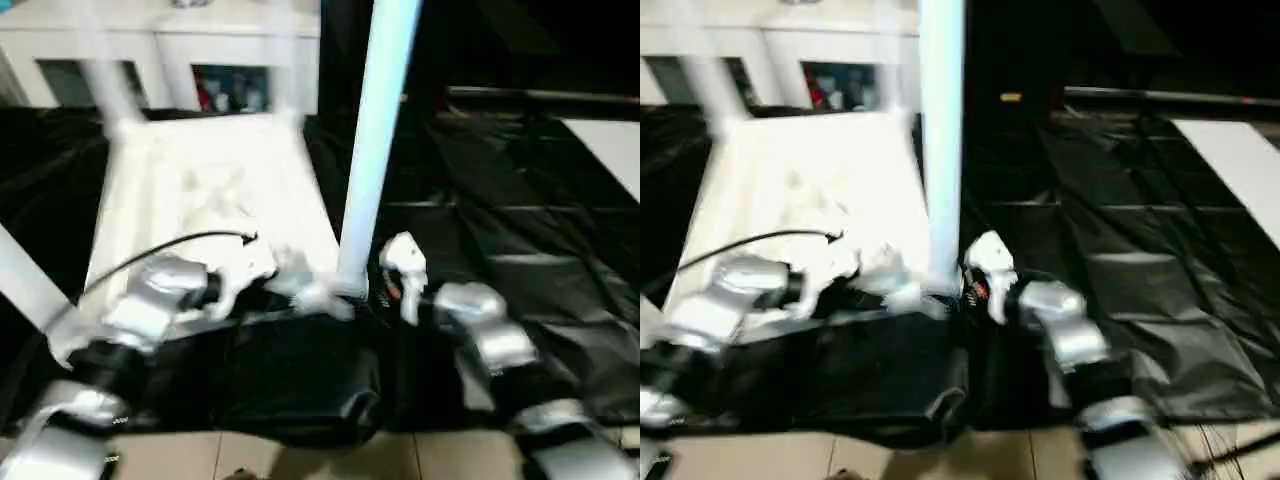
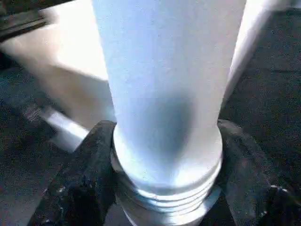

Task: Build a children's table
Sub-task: Rotate leg to tighten

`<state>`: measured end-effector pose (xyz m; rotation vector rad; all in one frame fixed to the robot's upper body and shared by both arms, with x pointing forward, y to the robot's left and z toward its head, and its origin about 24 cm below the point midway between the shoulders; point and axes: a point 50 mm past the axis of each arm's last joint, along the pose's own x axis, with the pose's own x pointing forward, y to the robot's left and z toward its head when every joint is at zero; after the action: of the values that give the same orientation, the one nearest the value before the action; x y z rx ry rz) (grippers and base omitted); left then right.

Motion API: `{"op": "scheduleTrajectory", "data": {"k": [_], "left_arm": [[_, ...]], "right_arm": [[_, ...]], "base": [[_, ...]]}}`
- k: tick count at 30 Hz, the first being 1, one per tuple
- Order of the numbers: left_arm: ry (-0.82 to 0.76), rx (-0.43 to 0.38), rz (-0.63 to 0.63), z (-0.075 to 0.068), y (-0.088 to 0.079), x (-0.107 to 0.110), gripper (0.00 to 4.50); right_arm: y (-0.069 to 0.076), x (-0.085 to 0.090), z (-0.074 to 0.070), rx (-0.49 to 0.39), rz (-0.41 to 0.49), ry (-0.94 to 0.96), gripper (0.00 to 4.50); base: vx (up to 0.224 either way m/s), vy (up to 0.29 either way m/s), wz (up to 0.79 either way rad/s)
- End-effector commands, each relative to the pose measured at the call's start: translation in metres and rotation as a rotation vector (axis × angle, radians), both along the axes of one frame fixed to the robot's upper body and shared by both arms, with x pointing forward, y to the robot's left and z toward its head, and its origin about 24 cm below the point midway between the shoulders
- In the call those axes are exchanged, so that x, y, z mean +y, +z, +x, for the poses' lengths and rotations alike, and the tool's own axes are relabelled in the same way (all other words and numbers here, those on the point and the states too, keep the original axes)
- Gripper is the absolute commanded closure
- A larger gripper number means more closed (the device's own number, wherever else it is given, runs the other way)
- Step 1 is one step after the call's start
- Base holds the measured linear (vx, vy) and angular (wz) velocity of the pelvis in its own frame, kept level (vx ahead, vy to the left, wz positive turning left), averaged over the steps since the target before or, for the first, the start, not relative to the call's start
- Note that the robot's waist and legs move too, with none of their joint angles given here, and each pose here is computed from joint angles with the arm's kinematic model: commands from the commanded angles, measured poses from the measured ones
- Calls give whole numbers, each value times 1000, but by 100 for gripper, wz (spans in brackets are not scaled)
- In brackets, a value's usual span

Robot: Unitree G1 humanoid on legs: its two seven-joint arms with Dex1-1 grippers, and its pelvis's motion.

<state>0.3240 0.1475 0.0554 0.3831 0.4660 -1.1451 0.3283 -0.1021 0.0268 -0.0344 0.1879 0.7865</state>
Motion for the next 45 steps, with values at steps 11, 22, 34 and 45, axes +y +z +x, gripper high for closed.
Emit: {"op": "scheduleTrajectory", "data": {"k": [11, 22, 34, 45], "left_arm": [[67, 7, -6, 11, -14, -34, 450], [-14, 20, 26, 4, -17, -26, 450], [-295, 106, 25, -24, -11, 1, 450], [-411, 152, 68, -33, -1, 14, 450]], "right_arm": [[-7, 42, 13, 38, -72, -408, 183], [11, 13, 15, -48, 47, -331, 62], [21, -34, -30, -58, -70, 387, 62], [26, -37, -35, -27, -129, 562, 62]], "base": [[0, 0, 0], [0, 0, 0], [0, 0, 0], [0, 0, 0]]}}
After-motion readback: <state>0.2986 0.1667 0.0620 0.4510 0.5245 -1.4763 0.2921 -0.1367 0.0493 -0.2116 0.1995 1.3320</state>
